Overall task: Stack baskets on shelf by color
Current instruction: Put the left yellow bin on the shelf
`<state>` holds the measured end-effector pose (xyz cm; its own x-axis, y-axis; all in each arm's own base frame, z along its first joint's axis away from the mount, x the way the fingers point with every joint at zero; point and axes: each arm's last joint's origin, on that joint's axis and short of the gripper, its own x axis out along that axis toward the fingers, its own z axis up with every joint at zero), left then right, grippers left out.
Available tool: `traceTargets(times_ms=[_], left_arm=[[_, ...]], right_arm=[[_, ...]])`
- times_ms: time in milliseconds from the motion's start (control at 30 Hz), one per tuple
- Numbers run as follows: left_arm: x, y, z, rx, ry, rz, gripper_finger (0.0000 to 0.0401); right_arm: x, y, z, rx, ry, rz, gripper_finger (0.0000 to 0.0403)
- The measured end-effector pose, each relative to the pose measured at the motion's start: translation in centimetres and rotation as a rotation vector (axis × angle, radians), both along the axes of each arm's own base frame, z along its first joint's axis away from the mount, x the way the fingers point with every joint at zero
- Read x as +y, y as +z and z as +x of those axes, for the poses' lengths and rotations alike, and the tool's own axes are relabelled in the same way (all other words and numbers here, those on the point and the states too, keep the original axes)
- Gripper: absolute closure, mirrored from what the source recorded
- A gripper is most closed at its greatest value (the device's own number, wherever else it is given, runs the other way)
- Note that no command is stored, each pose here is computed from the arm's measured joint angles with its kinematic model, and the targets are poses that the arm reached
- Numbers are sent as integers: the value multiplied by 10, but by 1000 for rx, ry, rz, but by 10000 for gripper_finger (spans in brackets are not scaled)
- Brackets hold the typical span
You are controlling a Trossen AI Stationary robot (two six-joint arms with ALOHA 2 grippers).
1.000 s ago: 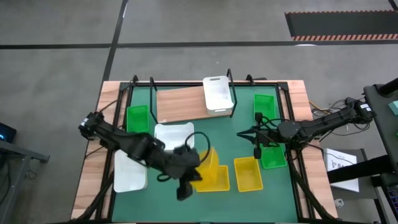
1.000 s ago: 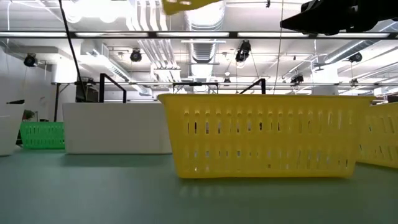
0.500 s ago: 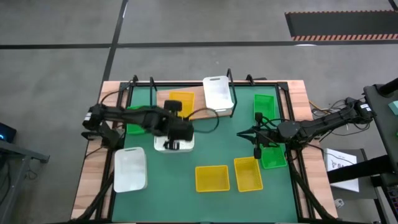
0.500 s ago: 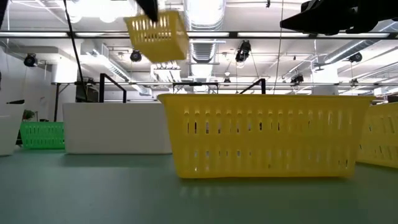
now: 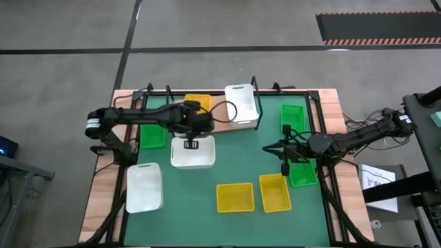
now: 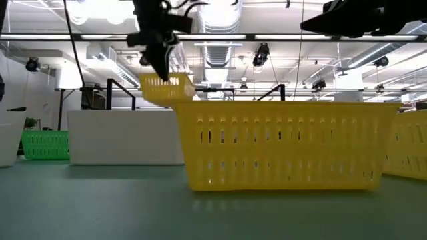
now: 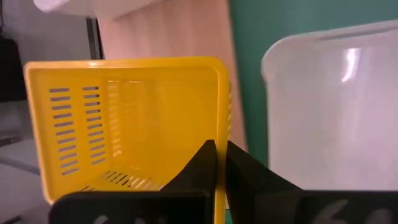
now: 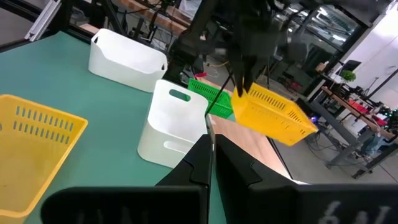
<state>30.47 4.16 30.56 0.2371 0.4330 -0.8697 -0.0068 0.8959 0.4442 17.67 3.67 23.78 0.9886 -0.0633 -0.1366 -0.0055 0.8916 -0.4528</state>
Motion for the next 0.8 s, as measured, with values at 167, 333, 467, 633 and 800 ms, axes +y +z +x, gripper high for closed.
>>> traceTargets(times_ms=[167,333,467,633,800], left_arm=[[13,-11,-11,-18,41,-1,401],[20,-22,-18,-6,48,-32,401],[25,-32,-17,-17,52,-42,401],[33,-46,-20,-16,81,-42,401],[36,-52,-20,-31,91,-39,401]], right_arm=[[0,0,0,0,0,-1,392],[0,0,0,0,1,-7,392],[0,0,0,1,2,-12,392],[0,0,0,0,2,-11,392],[0,0,0,1,2,-13,392]])
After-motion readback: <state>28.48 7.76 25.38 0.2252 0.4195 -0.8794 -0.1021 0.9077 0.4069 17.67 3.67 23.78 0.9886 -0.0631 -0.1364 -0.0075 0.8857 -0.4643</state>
